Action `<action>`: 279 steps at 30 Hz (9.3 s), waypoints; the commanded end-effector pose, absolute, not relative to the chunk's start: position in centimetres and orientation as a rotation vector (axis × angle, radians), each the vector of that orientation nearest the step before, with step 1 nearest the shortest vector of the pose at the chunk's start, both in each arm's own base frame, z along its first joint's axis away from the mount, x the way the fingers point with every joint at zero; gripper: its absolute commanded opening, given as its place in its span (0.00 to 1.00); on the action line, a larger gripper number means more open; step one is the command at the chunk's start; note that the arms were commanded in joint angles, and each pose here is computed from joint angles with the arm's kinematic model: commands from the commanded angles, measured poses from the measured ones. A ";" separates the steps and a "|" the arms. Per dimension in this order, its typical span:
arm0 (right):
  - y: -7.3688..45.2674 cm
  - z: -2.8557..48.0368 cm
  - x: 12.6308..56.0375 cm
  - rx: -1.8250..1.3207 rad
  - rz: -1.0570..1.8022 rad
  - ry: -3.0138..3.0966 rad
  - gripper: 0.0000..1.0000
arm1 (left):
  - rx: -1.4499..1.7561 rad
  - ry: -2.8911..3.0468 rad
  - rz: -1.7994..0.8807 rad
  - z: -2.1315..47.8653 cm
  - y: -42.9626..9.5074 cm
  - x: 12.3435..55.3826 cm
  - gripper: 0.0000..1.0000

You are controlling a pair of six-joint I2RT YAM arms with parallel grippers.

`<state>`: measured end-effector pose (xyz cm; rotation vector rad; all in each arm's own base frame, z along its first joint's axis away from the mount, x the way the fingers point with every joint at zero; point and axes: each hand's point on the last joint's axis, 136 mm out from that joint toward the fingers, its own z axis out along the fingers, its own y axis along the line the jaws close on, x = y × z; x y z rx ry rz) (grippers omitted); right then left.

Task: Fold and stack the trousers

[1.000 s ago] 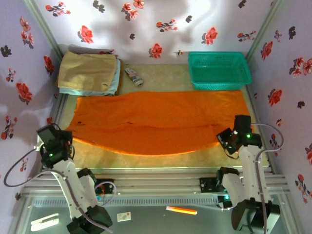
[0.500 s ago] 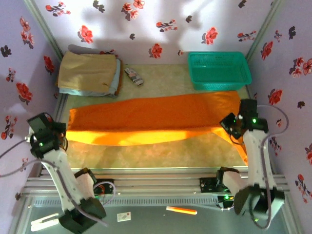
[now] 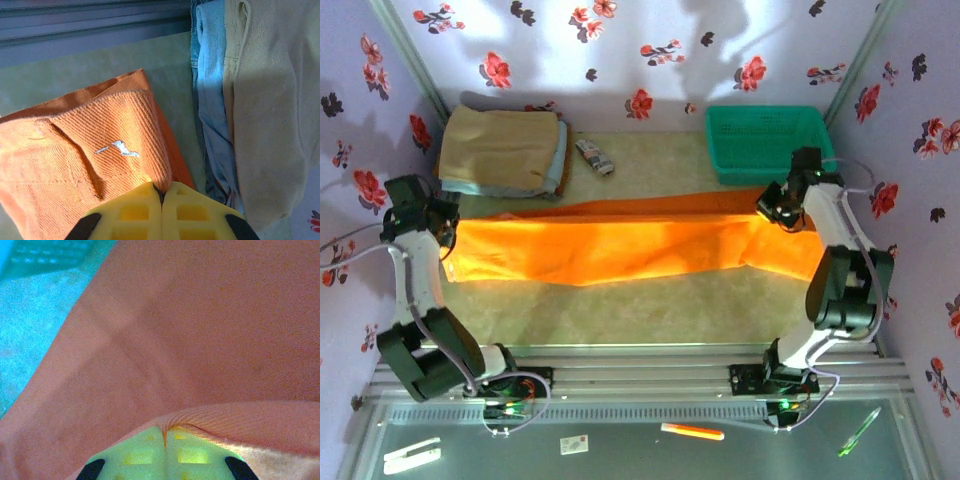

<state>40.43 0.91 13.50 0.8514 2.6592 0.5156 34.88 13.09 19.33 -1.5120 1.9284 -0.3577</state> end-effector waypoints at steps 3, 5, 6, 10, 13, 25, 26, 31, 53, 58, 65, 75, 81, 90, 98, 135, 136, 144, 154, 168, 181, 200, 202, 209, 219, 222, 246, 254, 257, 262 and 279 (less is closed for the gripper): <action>-1.0 13.1 45.5 0.748 0.401 2.666 0.00 | -1.472 1.764 -0.207 21.6 17.3 38.0 0.00; -0.5 12.3 46.7 0.734 0.432 2.683 0.00 | -1.496 1.773 -0.195 20.3 17.5 38.3 0.00; -0.4 12.2 47.3 0.731 0.433 2.691 0.00 | -1.503 1.777 -0.193 19.8 17.6 38.5 0.00; 0.0 10.9 49.0 0.720 0.423 2.715 0.00 | -1.523 1.797 -0.174 18.2 18.0 39.8 0.00; 0.5 9.4 49.9 0.703 0.407 2.738 0.00 | -1.509 1.829 -0.152 17.3 18.1 41.1 0.00; -0.6 6.7 51.7 0.721 0.338 2.766 0.00 | -1.421 1.946 -0.065 15.4 18.4 44.8 0.00; -0.6 6.5 51.8 0.722 0.339 2.766 0.00 | -1.411 1.959 -0.059 15.1 18.1 44.9 0.00; 0.6 6.9 51.7 0.679 0.340 2.774 0.05 | -1.382 1.979 -0.084 14.1 17.2 45.1 0.39; 9.9 11.1 39.9 0.586 0.609 2.651 0.55 | -1.243 2.191 -0.338 8.6 4.4 28.6 0.80; 11.8 9.0 37.8 0.565 0.643 2.711 0.55 | -1.264 2.191 -0.363 6.5 3.9 27.5 0.81; 11.7 9.4 36.5 0.526 0.601 2.727 0.57 | -1.279 2.148 -0.325 4.6 5.0 29.3 0.79; 4.9 8.7 34.2 0.741 0.411 2.695 0.64 | -1.301 2.089 -0.297 5.2 7.5 29.9 0.00; 0.0 7.5 31.6 1.011 0.400 2.599 0.71 | -1.382 2.055 -0.235 7.2 9.3 26.8 0.00; -3.3 7.2 30.4 1.197 0.400 2.491 0.78 | -1.486 1.994 -0.322 6.3 10.6 26.1 0.00; -1.8 4.2 32.8 1.399 0.589 2.476 0.68 | -1.489 1.995 -0.349 5.8 10.8 26.9 0.00; -6.1 9.6 36.7 1.327 0.577 2.301 0.00 | -1.592 1.830 -0.458 9.5 12.9 26.6 0.00; -6.3 10.2 37.1 1.321 0.578 2.289 0.00 | -1.599 1.827 -0.455 9.5 13.0 26.5 0.00; -3.3 2.7 32.9 1.390 0.666 2.432 0.18 | -1.612 1.902 -0.461 7.0 12.2 25.8 0.54; -0.8 5.8 29.2 1.238 0.652 2.493 0.56 | -1.442 1.983 -0.524 10.9 8.2 25.8 0.83; 6.6 9.1 41.1 0.918 0.670 2.527 0.44 | -0.948 2.213 -0.649 12.7 -6.1 36.4 0.74; 8.0 -1.5 29.7 1.031 0.634 2.890 0.48 | -1.077 2.382 -0.584 0.2 -6.6 31.9 0.69; -7.4 7.7 37.8 0.999 -0.011 2.693 0.57 | -0.993 2.416 -0.714 2.0 -7.4 30.9 0.72; -8.9 7.3 37.8 0.984 -0.125 2.724 0.59 | -0.976 2.415 -0.704 2.3 -7.2 30.7 0.72; -10.8 3.6 38.5 1.057 -0.044 2.797 0.62 | -0.941 2.403 -0.703 3.2 -7.1 30.6 0.72; -9.9 5.9 40.1 1.065 0.075 2.729 0.57 | -0.933 2.405 -0.694 3.1 -6.9 30.5 0.71; -9.2 6.8 40.8 1.062 0.135 2.678 0.58 | -0.935 2.402 -0.698 3.1 -6.9 30.5 0.72; -7.6 6.2 41.4 1.083 0.078 2.729 0.07 | -0.943 2.397 -0.692 3.1 -6.7 30.3 0.71; -9.8 7.7 41.6 1.077 -0.104 2.707 0.00 | -0.934 2.394 -0.695 3.4 -6.7 30.3 0.71; -11.3 8.1 42.1 1.059 -0.219 2.724 0.00 | -0.928 2.397 -0.692 3.4 -6.7 30.3 0.71; -11.9 7.2 43.3 1.031 -0.268 2.765 0.02 | -0.922 2.401 -0.697 3.4 -6.9 30.5 0.71; 6.3 10.2 39.4 0.579 0.189 2.800 0.50 | -0.791 2.387 -0.742 8.4 -8.1 31.2 0.78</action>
